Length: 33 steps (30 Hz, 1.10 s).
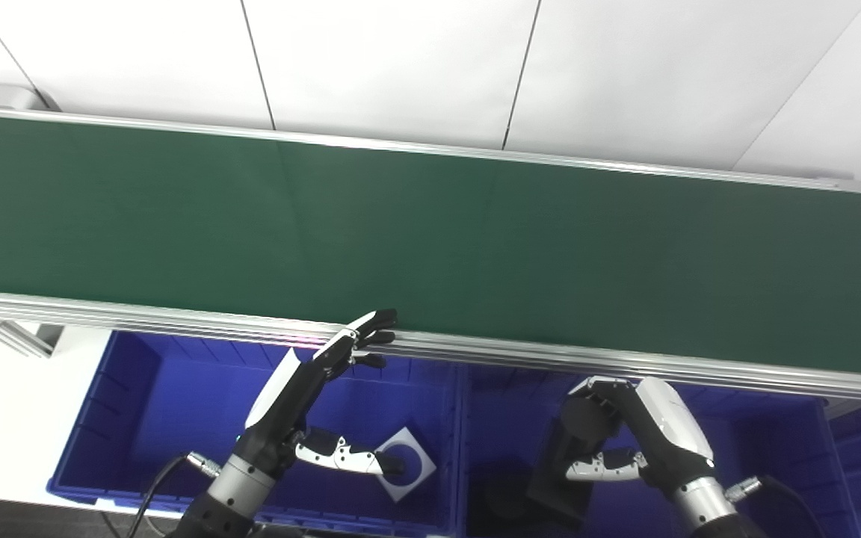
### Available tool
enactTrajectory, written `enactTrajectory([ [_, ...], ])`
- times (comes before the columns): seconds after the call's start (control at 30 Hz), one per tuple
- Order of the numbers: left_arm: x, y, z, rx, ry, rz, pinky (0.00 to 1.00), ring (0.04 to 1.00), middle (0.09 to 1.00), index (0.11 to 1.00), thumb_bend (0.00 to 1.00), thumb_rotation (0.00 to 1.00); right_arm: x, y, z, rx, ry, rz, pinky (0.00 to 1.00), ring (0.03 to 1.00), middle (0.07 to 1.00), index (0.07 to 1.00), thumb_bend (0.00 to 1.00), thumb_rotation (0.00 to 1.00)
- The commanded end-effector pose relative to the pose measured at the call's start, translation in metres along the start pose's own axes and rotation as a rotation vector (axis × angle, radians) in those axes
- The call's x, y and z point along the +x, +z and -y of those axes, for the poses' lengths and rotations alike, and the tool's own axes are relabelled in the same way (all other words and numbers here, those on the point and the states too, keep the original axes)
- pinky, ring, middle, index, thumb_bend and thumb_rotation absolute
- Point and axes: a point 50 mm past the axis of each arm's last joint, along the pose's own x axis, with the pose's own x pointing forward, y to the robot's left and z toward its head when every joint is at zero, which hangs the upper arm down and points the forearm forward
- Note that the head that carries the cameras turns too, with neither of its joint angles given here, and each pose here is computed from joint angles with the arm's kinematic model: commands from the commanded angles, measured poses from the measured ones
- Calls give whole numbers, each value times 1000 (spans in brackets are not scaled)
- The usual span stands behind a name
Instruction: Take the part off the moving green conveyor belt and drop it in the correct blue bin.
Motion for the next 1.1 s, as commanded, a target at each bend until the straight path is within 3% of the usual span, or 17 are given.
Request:
enactTrajectory([
  [0.0,2,10,-1,-7,8,55,710,844,892,898,836,205,5,2,11,-32,-25,-9,392,453,432,540,512,0],
  [0.23,1,9,-3,-4,4,52,713,846,890,898,833,196,1,-2,14,-31,-8,-72,471,565,483,508,521,0],
  [0.27,1,9,-3,-7,2,53,717,850,891,900,829,192,-1,-1,15,-17,-15,-70,495,604,635,502,513,74],
  [0.3,1,9,-3,-9,0,53,718,850,893,901,827,187,-4,0,16,-8,-23,-65,546,667,724,499,513,109],
  [0.33,1,9,-3,-10,-1,53,718,849,893,901,826,185,-5,1,17,-2,-28,-62,564,689,748,499,513,118],
  [0.37,1,9,-4,-8,-1,51,716,848,893,899,830,189,-9,4,18,17,-43,-53,619,747,795,670,599,137],
  [0.43,1,9,-4,-4,-4,50,714,848,895,900,832,195,-17,10,20,46,-74,-30,650,791,838,792,682,196],
  [0.63,0,8,-5,1,-10,47,707,852,902,900,835,206,-36,30,17,137,-156,83,649,782,844,840,678,302],
  [0.8,-1,7,-6,2,-19,42,711,858,910,905,836,204,-48,42,3,213,-198,177,686,789,837,864,714,389],
  [0.97,-1,7,-8,0,-29,39,720,866,923,915,840,209,-52,48,-11,266,-202,229,676,782,857,899,754,470],
  [1.07,-1,6,-10,1,-35,38,723,872,926,918,843,206,-53,51,-19,281,-191,234,678,780,857,895,761,458],
])
